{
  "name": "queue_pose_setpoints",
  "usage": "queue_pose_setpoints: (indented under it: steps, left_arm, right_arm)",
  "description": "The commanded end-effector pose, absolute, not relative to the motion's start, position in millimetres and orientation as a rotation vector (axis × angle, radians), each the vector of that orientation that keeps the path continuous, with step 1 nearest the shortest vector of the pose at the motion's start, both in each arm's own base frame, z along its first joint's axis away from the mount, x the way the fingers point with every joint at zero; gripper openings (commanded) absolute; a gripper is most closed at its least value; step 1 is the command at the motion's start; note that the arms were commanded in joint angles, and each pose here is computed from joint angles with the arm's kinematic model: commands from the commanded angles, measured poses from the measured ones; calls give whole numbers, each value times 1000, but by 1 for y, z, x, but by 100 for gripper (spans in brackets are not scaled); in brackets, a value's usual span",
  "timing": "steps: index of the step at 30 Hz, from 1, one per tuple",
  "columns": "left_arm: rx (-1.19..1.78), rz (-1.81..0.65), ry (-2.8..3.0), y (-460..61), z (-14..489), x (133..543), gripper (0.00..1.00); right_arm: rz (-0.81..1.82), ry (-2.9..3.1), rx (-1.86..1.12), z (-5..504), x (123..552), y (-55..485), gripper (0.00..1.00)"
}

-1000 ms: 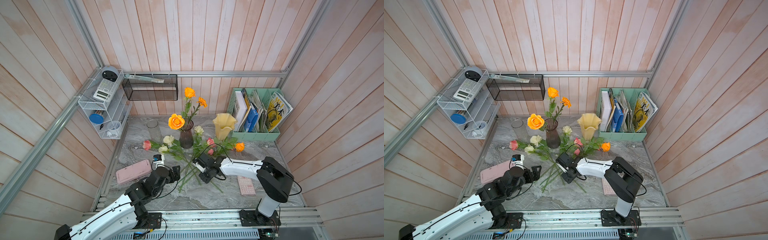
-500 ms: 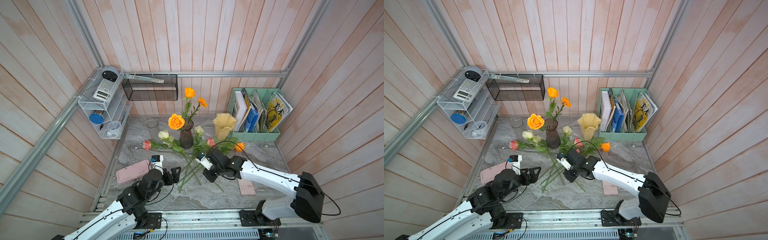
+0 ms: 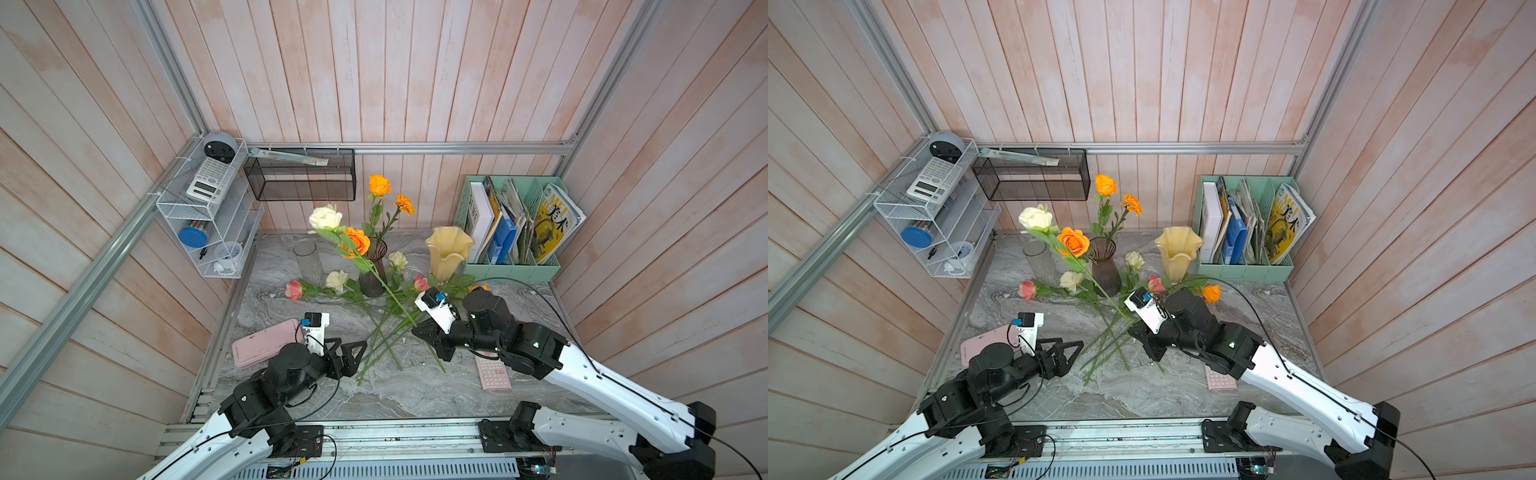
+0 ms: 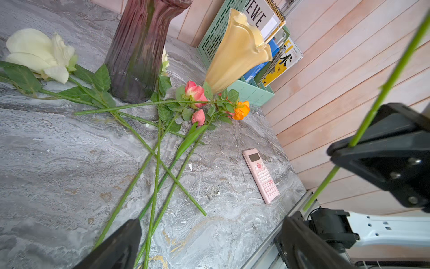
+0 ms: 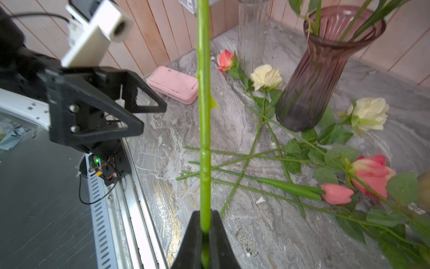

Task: Arrange the flowers in different vases according to their colors
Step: Pick up the flower at the center of the board, then insert the flower into the vase.

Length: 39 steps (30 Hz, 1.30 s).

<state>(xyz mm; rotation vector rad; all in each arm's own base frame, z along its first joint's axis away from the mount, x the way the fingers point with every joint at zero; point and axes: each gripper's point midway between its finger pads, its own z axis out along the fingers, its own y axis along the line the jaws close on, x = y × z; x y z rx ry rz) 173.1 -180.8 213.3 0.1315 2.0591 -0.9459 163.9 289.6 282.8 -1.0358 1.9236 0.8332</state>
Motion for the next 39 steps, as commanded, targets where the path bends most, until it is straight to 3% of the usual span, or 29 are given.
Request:
queue_pose_setpoints:
  steps: [1, 7, 16, 28, 39]
  left_arm:
    - [183, -981, 2014, -184, 230, 168, 100]
    - [194, -987, 2000, -185, 234, 168, 100]
    - [213, -975, 2003, -193, 224, 175, 100]
    - [185, -963, 1980, -201, 208, 189, 100]
    - [162, -926, 2010, -198, 190, 193, 100]
  right_arm:
    - [934, 1780, -1044, 331, 156, 299, 0]
    - [889, 1540, -923, 423, 171, 293, 0]
    - [572, 1472, -396, 493, 284, 203, 0]
    - [355, 1384, -139, 491, 375, 164, 0]
    - [167, 1429, -109, 437, 450, 153, 0]
